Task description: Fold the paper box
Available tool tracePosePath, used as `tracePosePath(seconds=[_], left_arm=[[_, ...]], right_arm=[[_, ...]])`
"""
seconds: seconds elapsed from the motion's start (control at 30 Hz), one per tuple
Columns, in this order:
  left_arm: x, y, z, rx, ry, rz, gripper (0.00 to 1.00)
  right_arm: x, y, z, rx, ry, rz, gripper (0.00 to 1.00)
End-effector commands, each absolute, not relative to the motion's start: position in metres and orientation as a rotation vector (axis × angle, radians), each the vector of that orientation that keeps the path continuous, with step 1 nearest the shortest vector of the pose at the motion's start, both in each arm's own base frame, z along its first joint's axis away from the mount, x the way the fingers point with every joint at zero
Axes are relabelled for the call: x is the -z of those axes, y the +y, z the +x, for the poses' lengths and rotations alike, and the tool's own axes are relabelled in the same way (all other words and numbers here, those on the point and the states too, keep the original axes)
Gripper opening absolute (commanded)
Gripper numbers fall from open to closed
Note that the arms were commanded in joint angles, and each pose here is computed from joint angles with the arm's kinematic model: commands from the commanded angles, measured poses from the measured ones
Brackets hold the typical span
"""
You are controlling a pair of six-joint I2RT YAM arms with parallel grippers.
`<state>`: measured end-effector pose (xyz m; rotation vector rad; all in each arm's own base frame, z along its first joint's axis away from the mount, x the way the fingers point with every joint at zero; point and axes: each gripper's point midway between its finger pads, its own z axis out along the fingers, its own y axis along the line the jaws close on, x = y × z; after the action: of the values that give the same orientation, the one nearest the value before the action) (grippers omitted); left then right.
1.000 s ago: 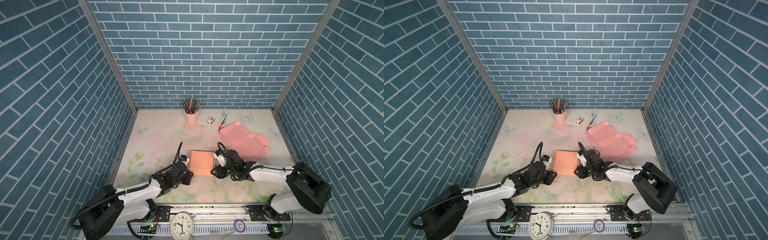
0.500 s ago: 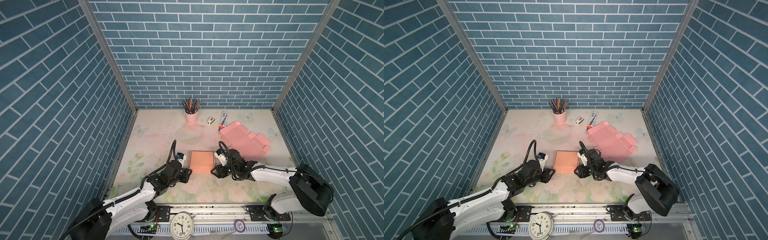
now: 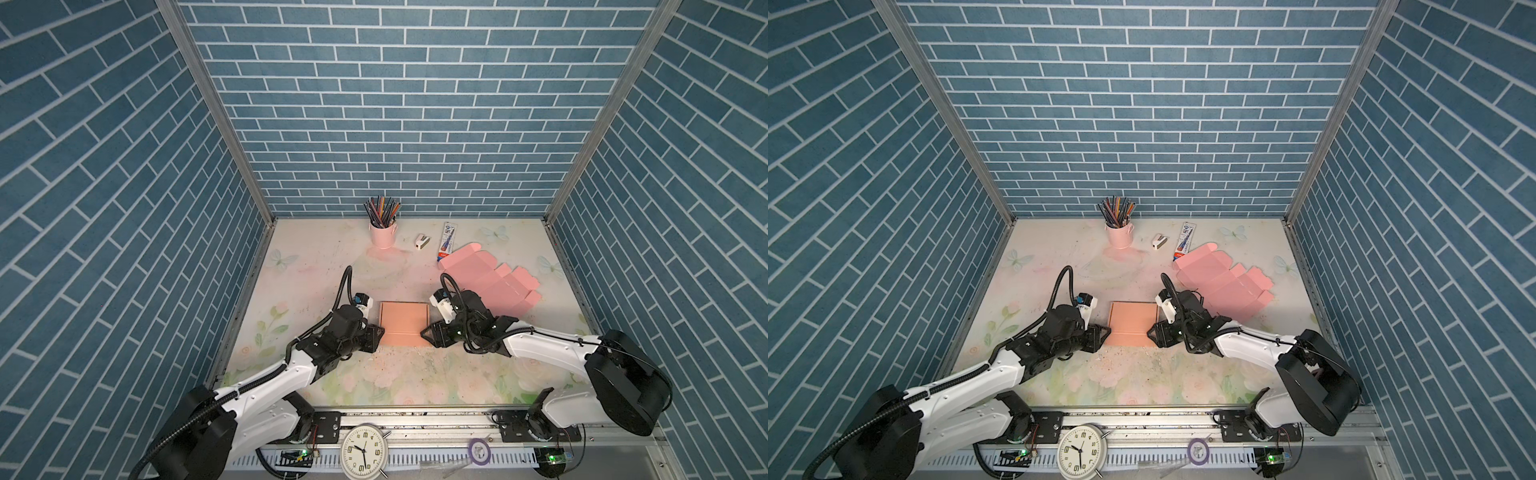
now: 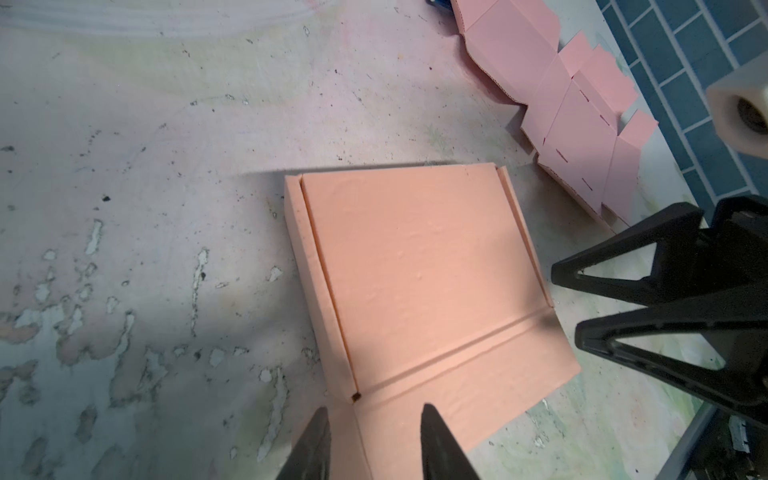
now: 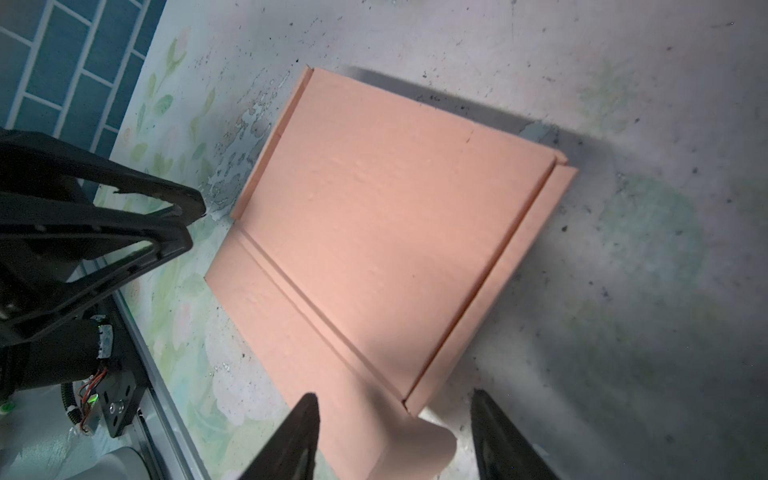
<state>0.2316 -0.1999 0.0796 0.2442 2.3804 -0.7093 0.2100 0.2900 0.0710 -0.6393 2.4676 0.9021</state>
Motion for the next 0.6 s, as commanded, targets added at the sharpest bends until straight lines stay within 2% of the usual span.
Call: tracePosePath(seconds=[0.0, 0.57], left_arm=[[-0.083, -0.202, 0.23, 0.736, 2.373, 0.272, 0.41], [-0.061, -0.218, 0.213, 0.823, 2.41, 0.294, 0.45]], right_arm=[[-0.08, 0.289, 0.208, -0.915, 2.455, -0.653, 0.59], [-0.065, 0.299, 0.183, -1.001, 2.497, -0.664, 0.63]])
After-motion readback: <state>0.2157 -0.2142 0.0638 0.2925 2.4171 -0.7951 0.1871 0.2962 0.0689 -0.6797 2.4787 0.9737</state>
